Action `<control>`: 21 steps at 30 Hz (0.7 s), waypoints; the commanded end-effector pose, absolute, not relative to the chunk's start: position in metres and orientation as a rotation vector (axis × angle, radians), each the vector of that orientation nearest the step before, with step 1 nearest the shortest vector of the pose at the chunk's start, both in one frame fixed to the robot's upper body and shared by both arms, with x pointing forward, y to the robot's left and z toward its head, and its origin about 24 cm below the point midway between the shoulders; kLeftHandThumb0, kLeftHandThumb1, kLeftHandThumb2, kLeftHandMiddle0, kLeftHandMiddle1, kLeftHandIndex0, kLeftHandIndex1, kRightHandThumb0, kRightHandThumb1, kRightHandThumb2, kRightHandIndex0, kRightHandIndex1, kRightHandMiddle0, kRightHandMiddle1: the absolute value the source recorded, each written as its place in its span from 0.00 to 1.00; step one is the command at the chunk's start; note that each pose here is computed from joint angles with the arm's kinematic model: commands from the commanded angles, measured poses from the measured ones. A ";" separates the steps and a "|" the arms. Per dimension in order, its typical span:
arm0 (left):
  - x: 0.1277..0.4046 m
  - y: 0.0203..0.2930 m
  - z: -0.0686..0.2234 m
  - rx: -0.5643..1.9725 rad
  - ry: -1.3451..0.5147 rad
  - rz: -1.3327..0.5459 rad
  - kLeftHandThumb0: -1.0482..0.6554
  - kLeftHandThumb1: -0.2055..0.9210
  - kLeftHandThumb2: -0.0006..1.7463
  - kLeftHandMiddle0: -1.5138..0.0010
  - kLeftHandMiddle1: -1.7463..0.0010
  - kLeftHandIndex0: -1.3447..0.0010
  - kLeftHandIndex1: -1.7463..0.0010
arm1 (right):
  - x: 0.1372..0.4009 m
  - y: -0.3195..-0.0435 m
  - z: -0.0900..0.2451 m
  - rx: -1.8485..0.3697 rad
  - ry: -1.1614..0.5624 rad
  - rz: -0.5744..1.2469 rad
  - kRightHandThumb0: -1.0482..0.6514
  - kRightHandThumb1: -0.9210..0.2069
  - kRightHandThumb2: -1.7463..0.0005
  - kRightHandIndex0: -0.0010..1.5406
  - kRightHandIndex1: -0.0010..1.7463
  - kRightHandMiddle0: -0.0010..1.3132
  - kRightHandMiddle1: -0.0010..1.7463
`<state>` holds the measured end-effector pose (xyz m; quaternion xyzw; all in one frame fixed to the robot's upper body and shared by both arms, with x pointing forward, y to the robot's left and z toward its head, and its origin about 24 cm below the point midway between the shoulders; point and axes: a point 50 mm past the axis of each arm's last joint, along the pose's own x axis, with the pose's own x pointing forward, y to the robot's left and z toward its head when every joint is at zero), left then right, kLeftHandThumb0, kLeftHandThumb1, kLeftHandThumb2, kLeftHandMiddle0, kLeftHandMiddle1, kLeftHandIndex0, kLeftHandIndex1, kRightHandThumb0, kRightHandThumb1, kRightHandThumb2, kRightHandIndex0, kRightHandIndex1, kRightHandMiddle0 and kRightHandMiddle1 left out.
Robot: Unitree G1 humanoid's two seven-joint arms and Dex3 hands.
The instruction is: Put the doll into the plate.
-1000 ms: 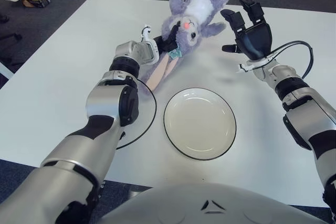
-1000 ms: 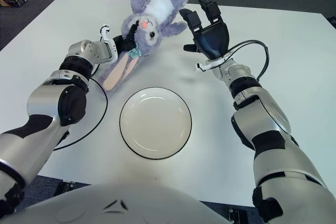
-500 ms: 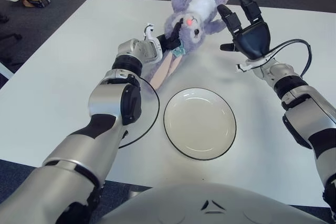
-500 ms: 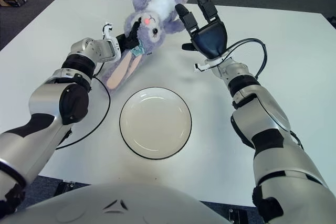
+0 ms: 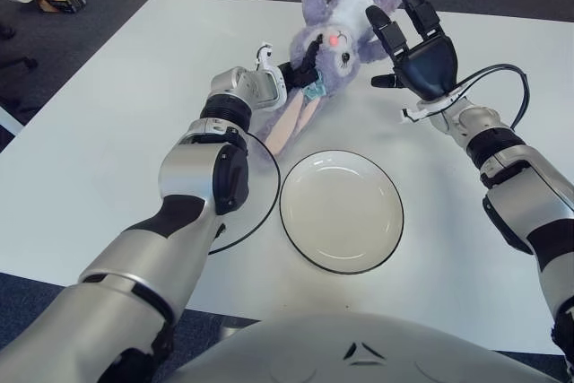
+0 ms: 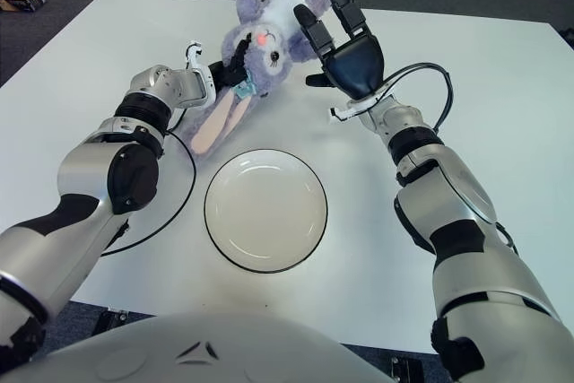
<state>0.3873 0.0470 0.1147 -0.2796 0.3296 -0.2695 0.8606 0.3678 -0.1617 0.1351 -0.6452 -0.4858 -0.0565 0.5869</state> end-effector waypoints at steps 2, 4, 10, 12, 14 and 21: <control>0.389 0.040 0.127 -0.560 0.679 -0.587 0.34 0.48 0.74 0.12 0.00 0.55 0.00 | 0.369 -0.159 0.146 -1.506 -1.196 -0.139 0.03 0.01 0.73 0.00 0.00 0.00 0.08; 0.389 0.039 0.126 -0.554 0.686 -0.584 0.34 0.48 0.74 0.12 0.00 0.55 0.00 | 0.369 -0.158 0.147 -1.503 -1.210 -0.136 0.04 0.00 0.72 0.00 0.00 0.00 0.08; 0.388 0.038 0.123 -0.544 0.699 -0.563 0.33 0.46 0.75 0.11 0.00 0.54 0.00 | 0.369 -0.153 0.150 -1.485 -1.223 -0.096 0.06 0.00 0.72 0.00 0.00 0.00 0.08; 0.388 0.038 0.122 -0.541 0.707 -0.555 0.33 0.46 0.76 0.11 0.00 0.54 0.00 | 0.369 -0.152 0.151 -1.484 -1.222 -0.077 0.07 0.00 0.73 0.00 0.00 0.00 0.10; 0.387 0.038 0.121 -0.541 0.719 -0.545 0.33 0.46 0.76 0.12 0.00 0.54 0.00 | 0.370 -0.152 0.152 -1.496 -1.217 -0.058 0.08 0.00 0.74 0.00 0.00 0.00 0.11; 0.386 0.039 0.123 -0.545 0.764 -0.518 0.33 0.45 0.77 0.13 0.00 0.53 0.00 | 0.371 -0.155 0.155 -1.557 -1.212 -0.030 0.12 0.00 0.70 0.00 0.00 0.00 0.10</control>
